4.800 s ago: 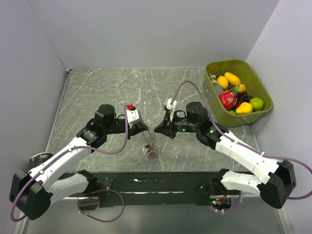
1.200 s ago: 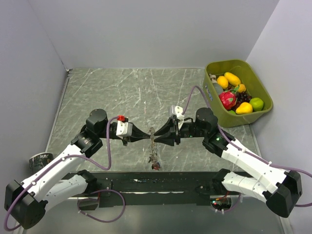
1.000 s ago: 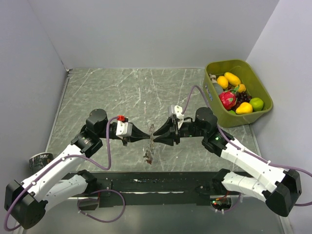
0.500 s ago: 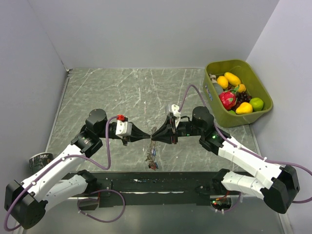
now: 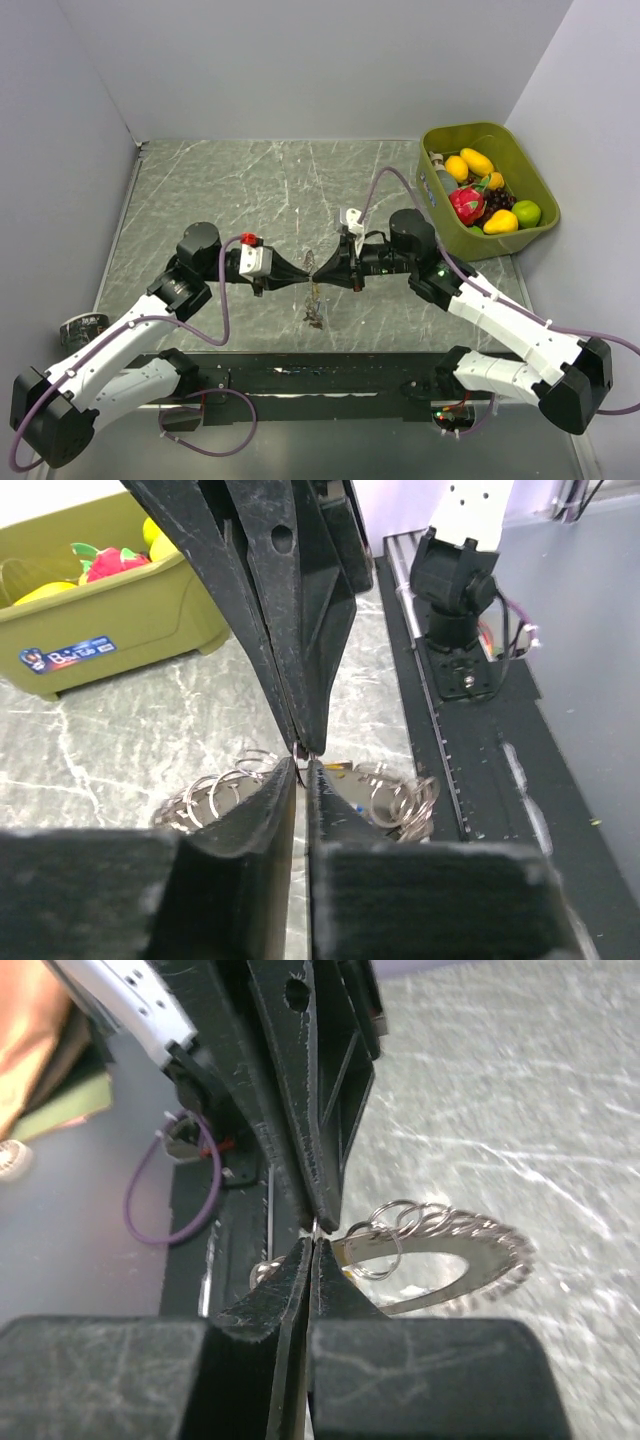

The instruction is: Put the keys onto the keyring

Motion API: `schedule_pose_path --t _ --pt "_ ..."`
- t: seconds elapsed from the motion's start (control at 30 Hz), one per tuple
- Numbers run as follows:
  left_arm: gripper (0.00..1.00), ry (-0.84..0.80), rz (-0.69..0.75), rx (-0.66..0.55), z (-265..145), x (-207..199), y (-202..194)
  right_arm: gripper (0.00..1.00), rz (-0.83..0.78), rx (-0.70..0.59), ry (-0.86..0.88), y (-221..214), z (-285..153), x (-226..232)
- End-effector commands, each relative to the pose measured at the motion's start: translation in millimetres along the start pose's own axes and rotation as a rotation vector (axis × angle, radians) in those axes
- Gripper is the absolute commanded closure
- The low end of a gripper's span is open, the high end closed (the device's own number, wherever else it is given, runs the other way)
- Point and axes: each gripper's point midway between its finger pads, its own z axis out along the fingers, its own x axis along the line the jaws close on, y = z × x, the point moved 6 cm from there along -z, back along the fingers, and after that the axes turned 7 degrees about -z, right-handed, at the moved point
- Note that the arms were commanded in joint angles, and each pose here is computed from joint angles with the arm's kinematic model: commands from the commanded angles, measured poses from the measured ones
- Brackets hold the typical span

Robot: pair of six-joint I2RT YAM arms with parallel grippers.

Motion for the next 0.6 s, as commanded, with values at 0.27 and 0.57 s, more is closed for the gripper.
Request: schedule_pose_path --t 0.27,0.57 --pt "0.43 0.057 0.011 0.069 0.6 12.4 -2.1 1.0 -0.057 0.281 -0.111 5.6 -15.3 -19.0" --pt "0.46 0.038 -0.039 0.089 5.8 15.8 -10.3 1.0 -0.1 0.442 -0.117 -4.1 -1.2 -15.2"
